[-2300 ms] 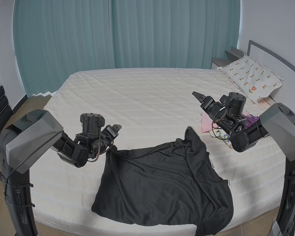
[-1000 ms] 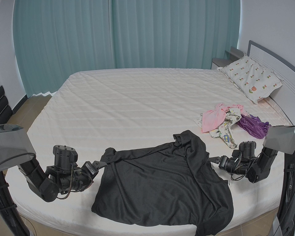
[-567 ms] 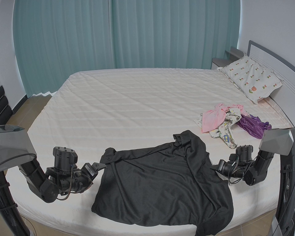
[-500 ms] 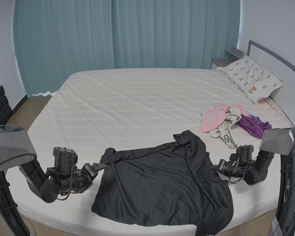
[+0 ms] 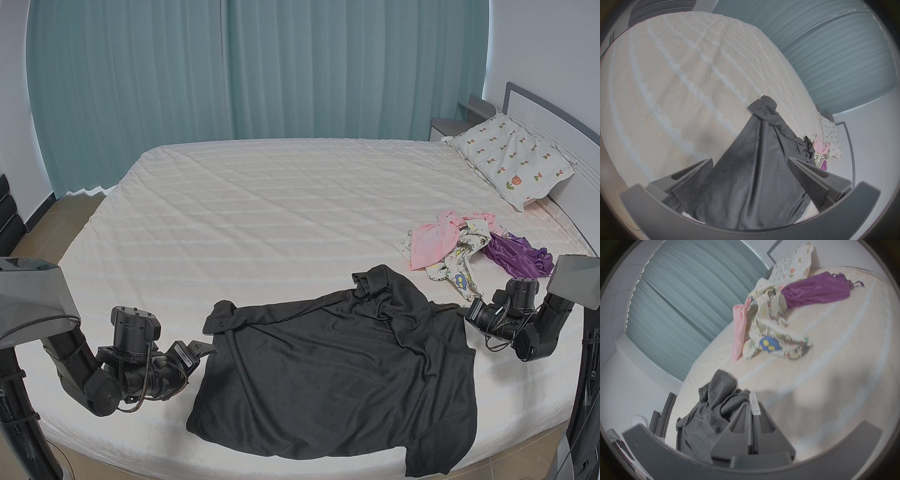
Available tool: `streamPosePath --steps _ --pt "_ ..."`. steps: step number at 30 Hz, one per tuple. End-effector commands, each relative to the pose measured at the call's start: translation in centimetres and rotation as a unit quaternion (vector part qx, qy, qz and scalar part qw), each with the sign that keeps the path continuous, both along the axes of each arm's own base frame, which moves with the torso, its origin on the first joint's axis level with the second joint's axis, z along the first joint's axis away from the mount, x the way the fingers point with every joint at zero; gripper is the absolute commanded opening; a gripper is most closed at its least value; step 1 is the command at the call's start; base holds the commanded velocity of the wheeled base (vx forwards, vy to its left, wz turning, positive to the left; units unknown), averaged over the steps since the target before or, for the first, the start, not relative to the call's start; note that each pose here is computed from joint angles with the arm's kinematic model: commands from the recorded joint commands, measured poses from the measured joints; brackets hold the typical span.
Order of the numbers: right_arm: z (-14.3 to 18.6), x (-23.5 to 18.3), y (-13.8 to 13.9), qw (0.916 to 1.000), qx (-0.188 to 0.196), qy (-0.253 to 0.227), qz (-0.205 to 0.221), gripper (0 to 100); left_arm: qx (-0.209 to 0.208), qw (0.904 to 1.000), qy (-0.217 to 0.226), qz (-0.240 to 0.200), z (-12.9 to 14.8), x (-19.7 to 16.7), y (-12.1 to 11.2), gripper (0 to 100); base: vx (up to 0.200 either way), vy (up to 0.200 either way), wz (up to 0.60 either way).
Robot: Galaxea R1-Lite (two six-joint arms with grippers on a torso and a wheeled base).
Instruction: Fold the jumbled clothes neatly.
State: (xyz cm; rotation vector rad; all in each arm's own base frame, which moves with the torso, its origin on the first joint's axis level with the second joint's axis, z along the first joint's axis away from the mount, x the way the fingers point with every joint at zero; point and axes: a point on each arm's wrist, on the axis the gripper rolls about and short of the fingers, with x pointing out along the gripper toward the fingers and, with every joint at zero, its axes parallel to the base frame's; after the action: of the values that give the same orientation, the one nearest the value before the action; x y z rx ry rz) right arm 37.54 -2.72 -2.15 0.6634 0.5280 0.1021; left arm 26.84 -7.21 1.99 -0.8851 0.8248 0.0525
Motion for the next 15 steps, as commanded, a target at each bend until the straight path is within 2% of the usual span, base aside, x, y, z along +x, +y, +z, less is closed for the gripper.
streamPosePath --steps 1,9,13,14,15 --pt "1.2 1.3 -1.3 0.9992 -0.005 -0.036 -0.016 0 0.006 0.9998 0.02 -0.002 -1.0 -0.2 0.0 100 0.0 0.0 0.0" --pt "1.8 3.6 -1.7 0.9966 -0.021 -0.074 -0.029 0 0.032 0.9986 0.036 -0.024 -1.7 -1.1 0.1 100 0.0 0.0 0.0" --pt "1.1 4.0 -1.8 0.9965 -0.026 -0.071 -0.036 0 0.045 0.9975 0.041 -0.037 -1.9 -1.6 0.2 100 0.0 0.0 0.0" --pt "0.7 3.8 -1.7 0.9969 -0.027 -0.065 -0.035 100 0.049 0.9971 0.043 -0.041 -2.0 -1.8 0.2 100 0.0 0.0 0.0" --pt "0.6 3.6 -1.6 0.9973 -0.026 -0.06 -0.035 100 0.051 0.9968 0.043 -0.044 -2.1 -1.8 0.2 100 0.0 0.0 0.0"
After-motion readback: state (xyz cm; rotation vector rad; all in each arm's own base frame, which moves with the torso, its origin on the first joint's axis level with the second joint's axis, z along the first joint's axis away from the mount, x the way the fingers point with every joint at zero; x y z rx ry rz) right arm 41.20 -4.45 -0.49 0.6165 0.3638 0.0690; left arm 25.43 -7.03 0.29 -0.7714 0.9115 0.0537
